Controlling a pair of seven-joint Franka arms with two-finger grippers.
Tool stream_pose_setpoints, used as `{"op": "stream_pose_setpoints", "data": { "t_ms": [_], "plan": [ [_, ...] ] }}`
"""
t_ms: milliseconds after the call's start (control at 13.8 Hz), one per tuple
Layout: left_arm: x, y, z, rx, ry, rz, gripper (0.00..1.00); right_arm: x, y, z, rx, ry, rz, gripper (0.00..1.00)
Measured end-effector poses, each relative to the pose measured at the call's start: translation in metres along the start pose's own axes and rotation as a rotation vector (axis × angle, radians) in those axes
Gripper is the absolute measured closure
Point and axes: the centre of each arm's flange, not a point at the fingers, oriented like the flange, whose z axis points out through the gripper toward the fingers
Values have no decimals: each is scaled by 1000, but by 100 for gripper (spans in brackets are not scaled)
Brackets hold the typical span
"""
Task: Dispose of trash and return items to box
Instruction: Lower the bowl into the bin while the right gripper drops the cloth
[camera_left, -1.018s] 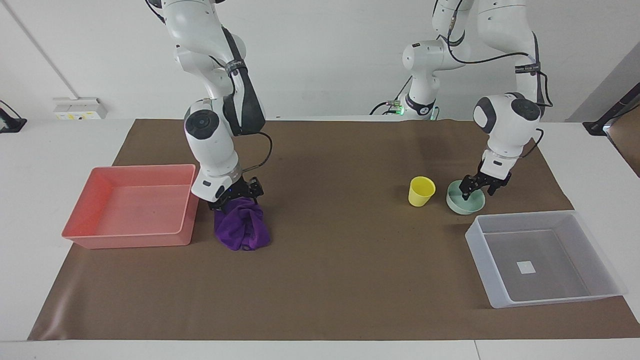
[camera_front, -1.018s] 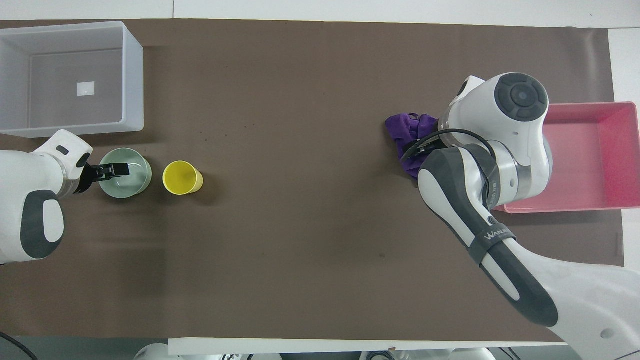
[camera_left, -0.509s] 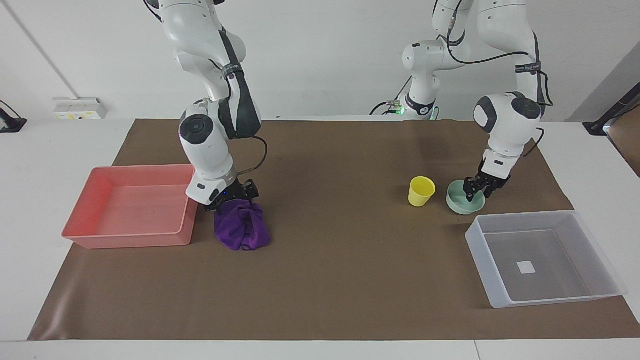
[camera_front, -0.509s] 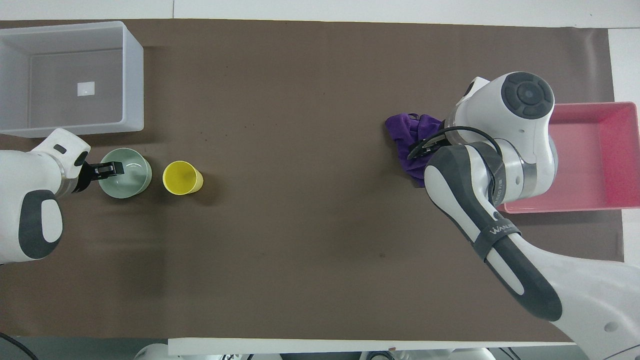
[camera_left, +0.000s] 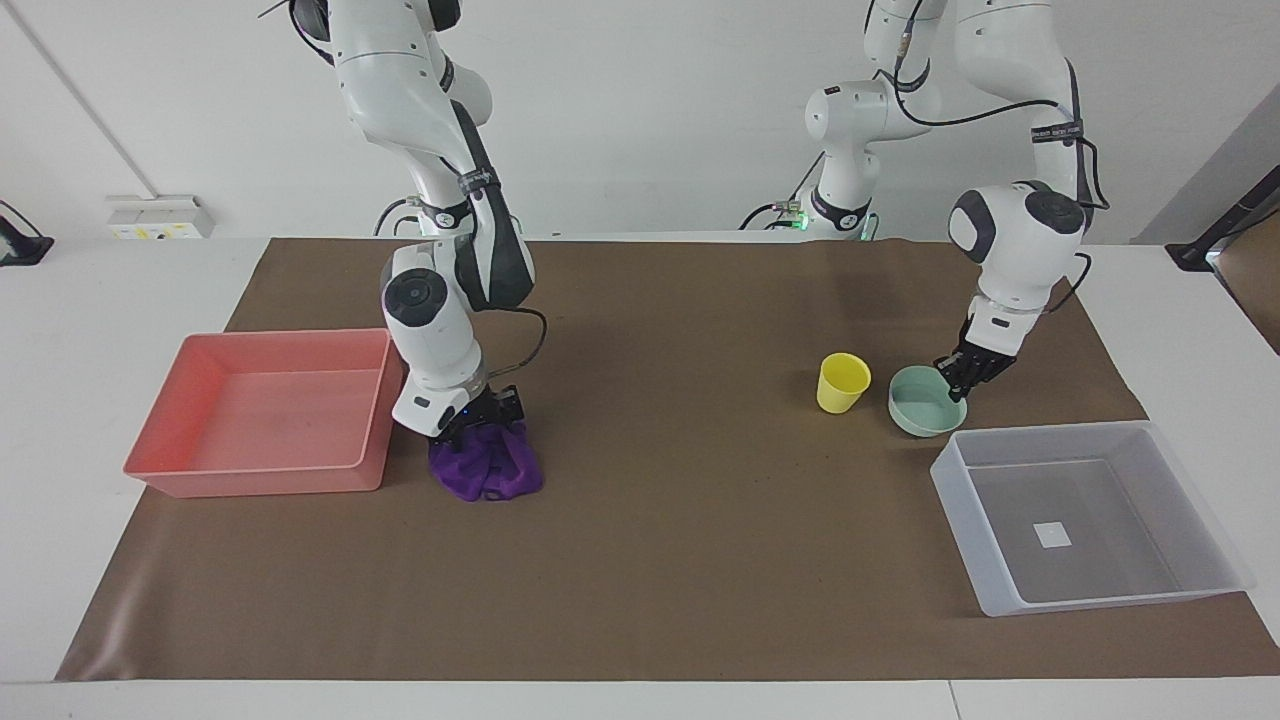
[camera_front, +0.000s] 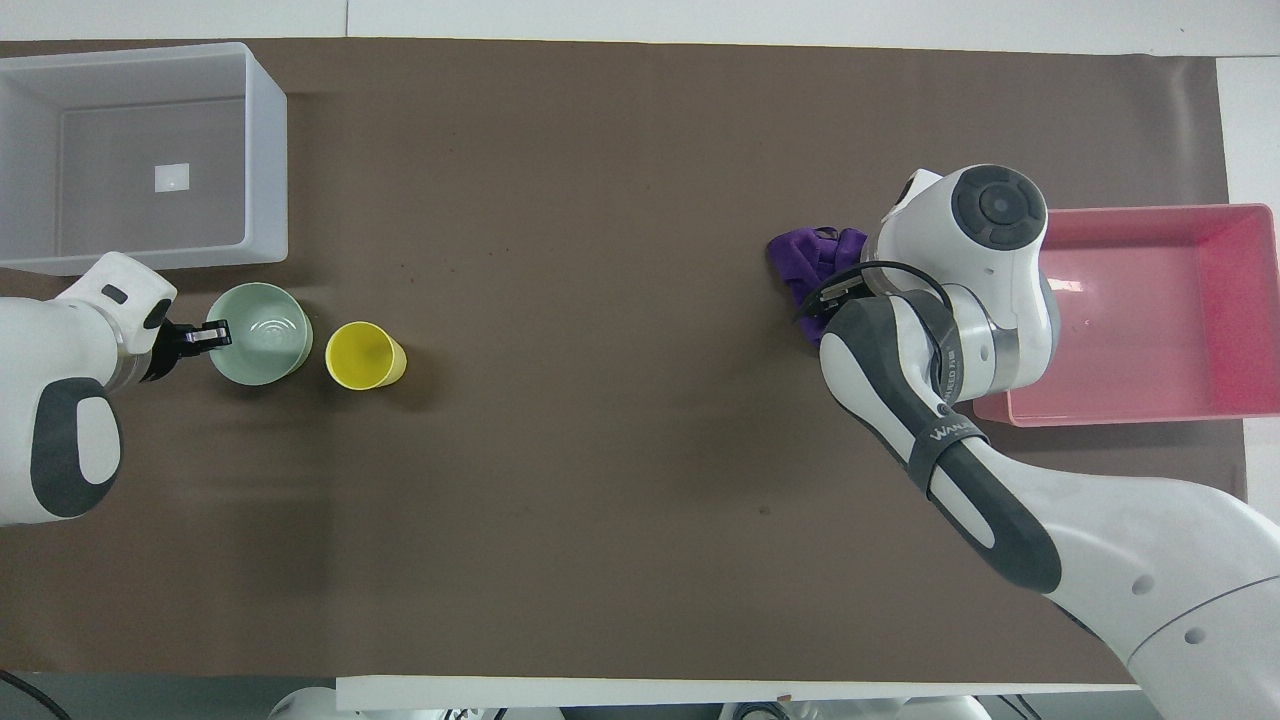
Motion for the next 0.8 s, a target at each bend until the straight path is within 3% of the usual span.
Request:
{"op": "stream_pose_setpoints", "data": {
  "t_ms": [145, 364, 436, 655, 800],
  "plan": [
    [11, -1, -14, 5, -41, -4, 96, 0, 0, -1, 0, 2, 0, 53],
    [34, -1, -68, 14, -106, -9, 96, 1, 0, -10, 1, 1, 0, 86],
    [38, -2, -86, 16, -114, -10, 96, 1, 1, -18, 2, 0, 3, 91],
    [47, -2, -130, 15, -133, -17, 96, -2, 12, -62, 10, -17, 20, 91],
    [63, -5, -168, -27, -111, -54, 96, -7, 16, -106, 16, -27, 26, 91]
  ]
}}
